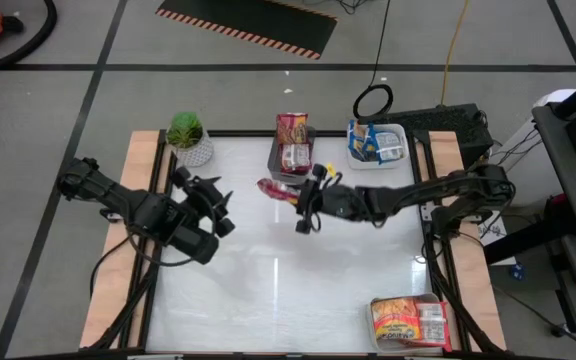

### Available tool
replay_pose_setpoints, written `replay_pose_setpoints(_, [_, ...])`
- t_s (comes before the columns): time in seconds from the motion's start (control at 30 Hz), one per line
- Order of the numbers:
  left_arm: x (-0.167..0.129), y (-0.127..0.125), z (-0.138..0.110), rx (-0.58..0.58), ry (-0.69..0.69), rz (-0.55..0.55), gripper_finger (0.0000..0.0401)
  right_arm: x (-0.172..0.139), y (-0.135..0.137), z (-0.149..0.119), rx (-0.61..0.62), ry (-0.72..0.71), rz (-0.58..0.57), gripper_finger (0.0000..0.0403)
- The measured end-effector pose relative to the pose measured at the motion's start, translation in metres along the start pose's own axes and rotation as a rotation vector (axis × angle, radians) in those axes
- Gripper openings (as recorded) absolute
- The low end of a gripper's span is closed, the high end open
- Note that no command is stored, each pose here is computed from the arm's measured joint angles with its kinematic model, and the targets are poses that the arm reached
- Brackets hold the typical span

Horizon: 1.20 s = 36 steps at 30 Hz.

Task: Sort Maruchan noodles
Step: Put the red noodle pack into the black bin

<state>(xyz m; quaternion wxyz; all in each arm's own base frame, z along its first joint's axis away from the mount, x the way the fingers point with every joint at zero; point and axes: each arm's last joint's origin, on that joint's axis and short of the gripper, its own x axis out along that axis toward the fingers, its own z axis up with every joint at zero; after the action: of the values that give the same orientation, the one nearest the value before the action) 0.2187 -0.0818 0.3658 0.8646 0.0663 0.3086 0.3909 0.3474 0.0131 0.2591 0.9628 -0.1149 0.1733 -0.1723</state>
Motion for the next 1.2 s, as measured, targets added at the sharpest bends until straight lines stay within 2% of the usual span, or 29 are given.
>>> replay_pose_setpoints(0.17, [-0.010,0.003,-0.011,-0.023,0.030,0.005,0.0214,0.011,-0.030,-0.007,0.027,0.039,0.067,0.0118])
replay_pose_setpoints(0.33, [-0.015,-0.004,-0.021,-0.014,0.043,-0.027,0.0214,0.025,-0.063,-0.019,0.034,0.071,0.082,0.0118])
replay_pose_setpoints(0.67, [-0.016,-0.012,-0.041,-0.020,0.136,-0.072,0.0214,0.035,-0.131,-0.040,-0.046,0.132,-0.051,0.0118])
replay_pose_setpoints(0.83, [-0.017,-0.017,-0.051,-0.034,0.217,-0.104,0.0214,0.048,-0.146,-0.054,-0.059,0.146,-0.097,0.0118])
replay_pose_setpoints(1.07, [-0.028,-0.020,-0.059,-0.072,0.248,-0.150,0.0214,0.073,-0.151,-0.072,-0.236,0.103,-0.130,0.0118])
replay_pose_setpoints(1.2, [-0.034,-0.022,-0.062,-0.074,0.241,-0.170,0.0214,0.079,-0.153,-0.077,-0.262,0.068,-0.113,0.0118])
